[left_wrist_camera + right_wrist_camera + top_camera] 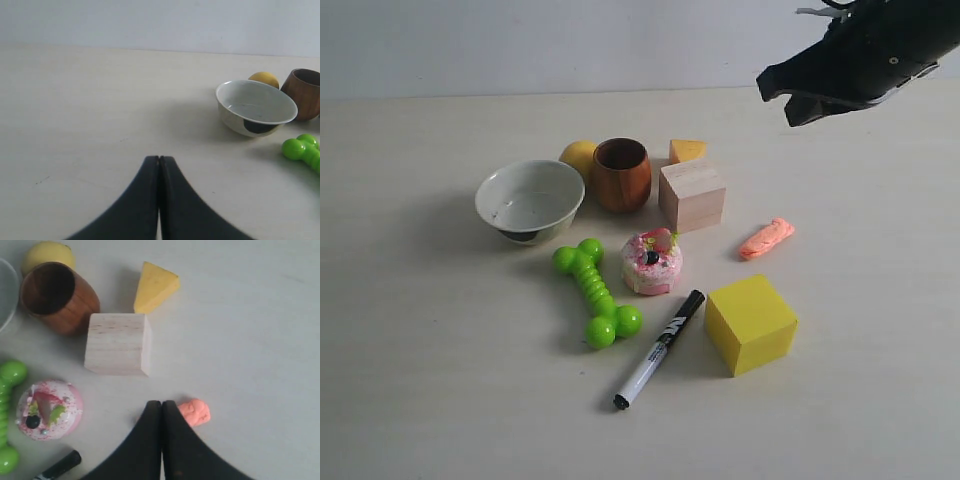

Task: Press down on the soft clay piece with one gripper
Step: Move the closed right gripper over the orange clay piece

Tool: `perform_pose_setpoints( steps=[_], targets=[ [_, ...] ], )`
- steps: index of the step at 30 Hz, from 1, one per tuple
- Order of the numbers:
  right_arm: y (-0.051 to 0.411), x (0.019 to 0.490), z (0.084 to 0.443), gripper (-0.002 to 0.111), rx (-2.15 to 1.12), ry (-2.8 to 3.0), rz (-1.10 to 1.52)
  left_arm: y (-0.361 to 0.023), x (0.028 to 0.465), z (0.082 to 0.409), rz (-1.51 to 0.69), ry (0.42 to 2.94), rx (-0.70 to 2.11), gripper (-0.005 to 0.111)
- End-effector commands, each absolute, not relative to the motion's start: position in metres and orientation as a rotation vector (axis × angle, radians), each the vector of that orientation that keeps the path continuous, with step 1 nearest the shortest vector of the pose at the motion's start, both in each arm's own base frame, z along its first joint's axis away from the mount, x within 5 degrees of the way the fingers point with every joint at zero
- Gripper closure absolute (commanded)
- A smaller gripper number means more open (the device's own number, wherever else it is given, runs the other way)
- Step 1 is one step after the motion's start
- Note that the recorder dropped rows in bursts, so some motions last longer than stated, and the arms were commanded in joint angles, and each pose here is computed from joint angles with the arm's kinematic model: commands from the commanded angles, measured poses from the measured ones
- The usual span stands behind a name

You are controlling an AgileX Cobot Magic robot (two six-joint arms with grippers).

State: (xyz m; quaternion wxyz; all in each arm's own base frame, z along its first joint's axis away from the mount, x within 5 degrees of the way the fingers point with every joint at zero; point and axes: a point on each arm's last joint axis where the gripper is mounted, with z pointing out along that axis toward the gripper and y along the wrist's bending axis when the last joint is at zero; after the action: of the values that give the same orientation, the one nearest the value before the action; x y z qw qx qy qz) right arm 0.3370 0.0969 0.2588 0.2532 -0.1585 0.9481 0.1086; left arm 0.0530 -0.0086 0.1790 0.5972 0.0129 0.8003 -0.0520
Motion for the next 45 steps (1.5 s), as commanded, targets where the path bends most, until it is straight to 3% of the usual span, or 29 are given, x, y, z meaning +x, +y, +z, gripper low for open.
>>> perform_pose_setpoints(
  steps=[1, 14, 45],
  targets=[
    [0.094, 0.353, 0.247, 0.108, -0.384, 2.710, 0.187, -0.008, 0.053, 0.181, -0.120, 1.839, 0.025, 0.107],
    [0.106, 0.369, 0.185, 0.108, -0.341, 2.895, 0.255, -0.008, 0.053, 0.181, -0.120, 1.839, 0.025, 0.107],
    [0.107, 0.370, 0.172, 0.108, -0.260, 2.944, 0.271, -0.008, 0.053, 0.181, -0.120, 1.839, 0.025, 0.107]
  ],
)
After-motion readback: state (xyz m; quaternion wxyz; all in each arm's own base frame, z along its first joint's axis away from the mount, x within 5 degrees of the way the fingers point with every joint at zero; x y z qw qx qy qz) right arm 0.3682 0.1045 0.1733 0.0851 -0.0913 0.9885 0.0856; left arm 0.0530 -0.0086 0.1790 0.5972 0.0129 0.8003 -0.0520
